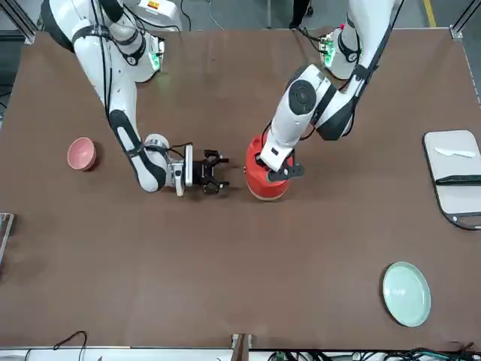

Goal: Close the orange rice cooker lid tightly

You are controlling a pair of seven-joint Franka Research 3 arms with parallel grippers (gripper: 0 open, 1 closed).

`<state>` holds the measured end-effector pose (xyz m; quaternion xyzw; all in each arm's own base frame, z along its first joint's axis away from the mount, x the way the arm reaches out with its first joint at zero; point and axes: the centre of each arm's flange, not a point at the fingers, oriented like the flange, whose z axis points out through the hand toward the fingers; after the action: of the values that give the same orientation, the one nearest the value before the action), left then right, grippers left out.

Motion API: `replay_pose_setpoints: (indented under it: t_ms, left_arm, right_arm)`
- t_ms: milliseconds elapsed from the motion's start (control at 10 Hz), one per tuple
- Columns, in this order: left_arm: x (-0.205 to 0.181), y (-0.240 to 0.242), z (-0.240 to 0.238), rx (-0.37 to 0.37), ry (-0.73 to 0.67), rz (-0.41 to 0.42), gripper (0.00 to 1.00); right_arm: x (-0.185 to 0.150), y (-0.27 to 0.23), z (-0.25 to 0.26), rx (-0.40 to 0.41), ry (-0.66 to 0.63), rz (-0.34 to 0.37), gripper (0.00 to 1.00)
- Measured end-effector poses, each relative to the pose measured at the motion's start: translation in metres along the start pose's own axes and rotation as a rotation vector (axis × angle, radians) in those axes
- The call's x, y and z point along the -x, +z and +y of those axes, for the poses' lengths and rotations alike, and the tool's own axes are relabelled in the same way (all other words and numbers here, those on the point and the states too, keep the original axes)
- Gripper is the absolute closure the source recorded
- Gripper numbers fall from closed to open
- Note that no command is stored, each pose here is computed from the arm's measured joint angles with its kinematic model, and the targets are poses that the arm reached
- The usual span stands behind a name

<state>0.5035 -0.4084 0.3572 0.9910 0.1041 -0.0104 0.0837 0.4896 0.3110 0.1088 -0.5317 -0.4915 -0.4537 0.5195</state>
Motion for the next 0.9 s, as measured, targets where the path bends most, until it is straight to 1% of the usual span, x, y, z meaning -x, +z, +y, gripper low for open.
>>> replay_pose_setpoints:
  t_ms: [100, 500, 900]
  left_arm:
    - [0.0, 0.0, 0.0, 0.0, 0.0, 0.001, 0.99]
    - [0.002, 0.0, 0.002, -0.004, 0.001, 0.005, 0.99]
    - [0.006, 0.001, 0.005, -0.024, -0.012, 0.032, 0.99]
  right_arm:
    - [0.002, 0.007, -0.003, 0.007, 0.0, 0.004, 0.34]
    - [0.007, 0.023, -0.009, 0.066, 0.031, 0.036, 0.33]
    - [0.004, 0.029, -0.009, 0.103, 0.038, 0.056, 0.33]
